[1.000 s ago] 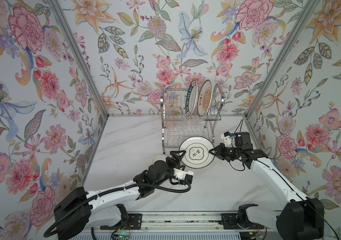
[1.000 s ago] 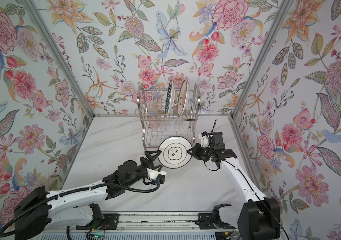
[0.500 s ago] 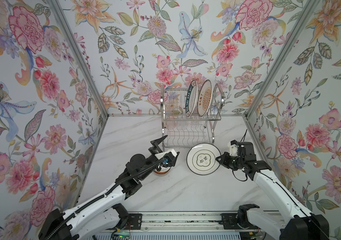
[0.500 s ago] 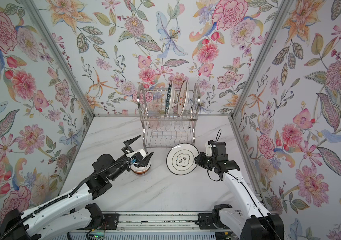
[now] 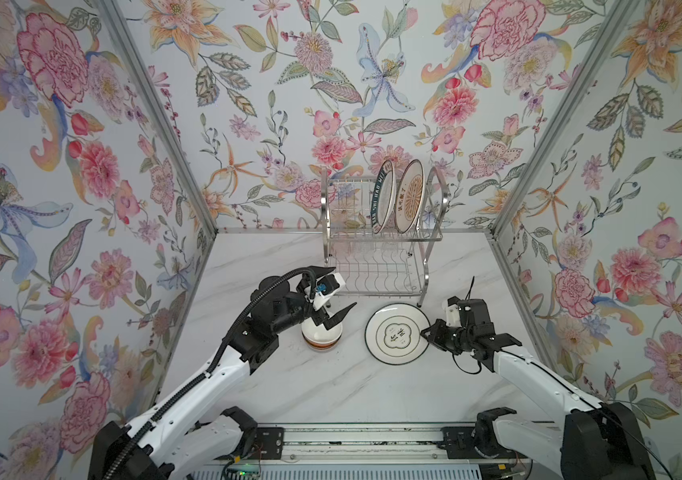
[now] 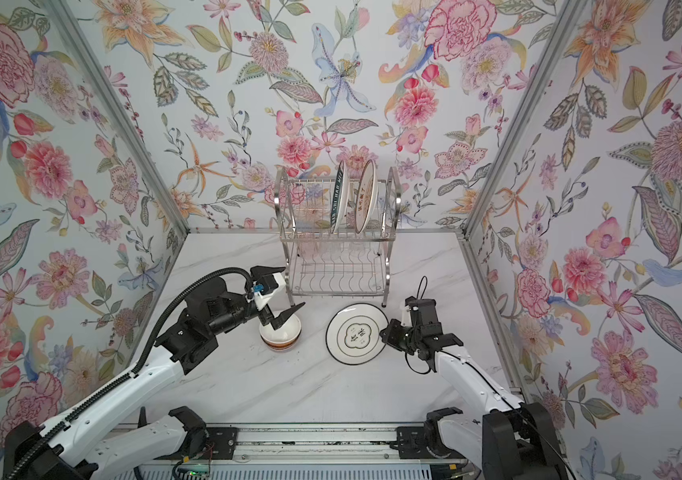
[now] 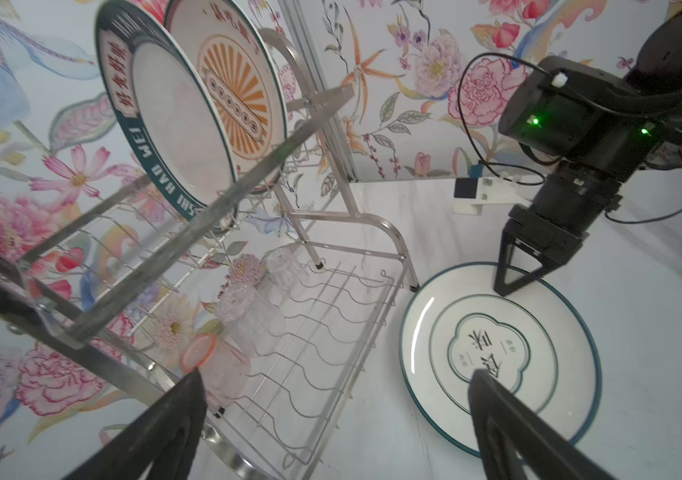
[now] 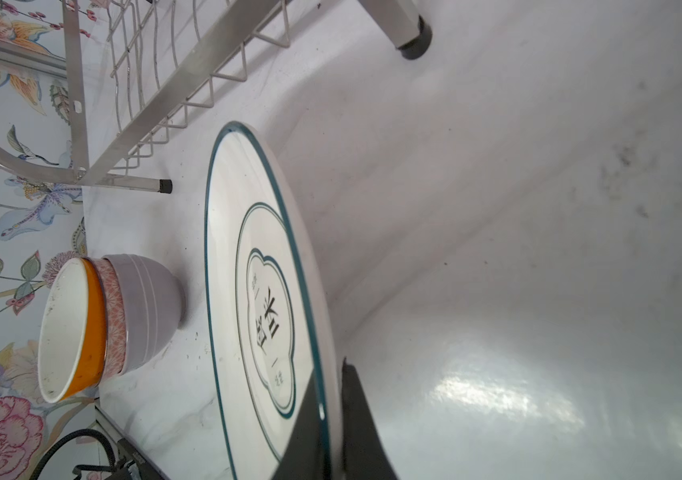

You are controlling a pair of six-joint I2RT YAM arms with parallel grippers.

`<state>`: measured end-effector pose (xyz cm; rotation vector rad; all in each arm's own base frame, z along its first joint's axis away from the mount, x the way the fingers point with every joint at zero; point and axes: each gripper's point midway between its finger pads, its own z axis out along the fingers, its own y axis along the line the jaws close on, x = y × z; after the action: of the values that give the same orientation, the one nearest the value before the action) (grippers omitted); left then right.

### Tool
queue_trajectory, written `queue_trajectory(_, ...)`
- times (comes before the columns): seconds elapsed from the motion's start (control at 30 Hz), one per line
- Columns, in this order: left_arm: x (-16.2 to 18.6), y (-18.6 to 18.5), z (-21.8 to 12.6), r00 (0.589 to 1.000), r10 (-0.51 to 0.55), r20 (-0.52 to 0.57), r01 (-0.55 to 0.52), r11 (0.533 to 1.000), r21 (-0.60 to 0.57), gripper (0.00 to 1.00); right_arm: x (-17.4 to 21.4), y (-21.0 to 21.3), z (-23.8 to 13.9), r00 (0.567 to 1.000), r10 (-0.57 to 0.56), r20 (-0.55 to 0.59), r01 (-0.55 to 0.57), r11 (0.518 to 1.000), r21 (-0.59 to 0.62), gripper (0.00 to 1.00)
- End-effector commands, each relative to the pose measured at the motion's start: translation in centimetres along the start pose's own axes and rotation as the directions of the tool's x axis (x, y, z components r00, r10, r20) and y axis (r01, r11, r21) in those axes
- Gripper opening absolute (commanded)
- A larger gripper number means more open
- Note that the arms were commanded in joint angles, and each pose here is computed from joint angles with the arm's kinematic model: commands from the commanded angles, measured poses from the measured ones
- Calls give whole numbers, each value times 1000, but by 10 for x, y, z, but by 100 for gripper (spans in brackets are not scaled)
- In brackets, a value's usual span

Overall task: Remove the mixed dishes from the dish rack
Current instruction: 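Lower the white plate onto the table with the right gripper while the left arm withdraws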

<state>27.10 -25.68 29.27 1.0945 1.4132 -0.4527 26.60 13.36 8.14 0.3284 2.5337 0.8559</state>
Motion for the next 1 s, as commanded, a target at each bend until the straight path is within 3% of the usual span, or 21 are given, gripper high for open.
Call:
queue_trajectory(0.0, 7, -14, 1, 998, -57, -39, 61, 994, 92, 99, -5, 14, 5, 1000, -12, 17, 13, 997, -79, 0)
queue_trajectory(0.37, 27, -17, 5, 985, -28, -173, 55, 986, 154, 99, 4, 13, 20, 999, -4, -35, 0, 995, -99, 0)
queue_trajectory(0.83, 20, -11, 12, 988, 23, -154, 2, 987, 161, 100, 13, 2, 35, 997, 19, -72, -26, 995, -92, 0)
queue_trajectory(0.97, 18, -7, 14, 987, -4, -161, 29, 988, 154, 99, 18, -5, 39, 995, 41, -93, -47, 997, -69, 2)
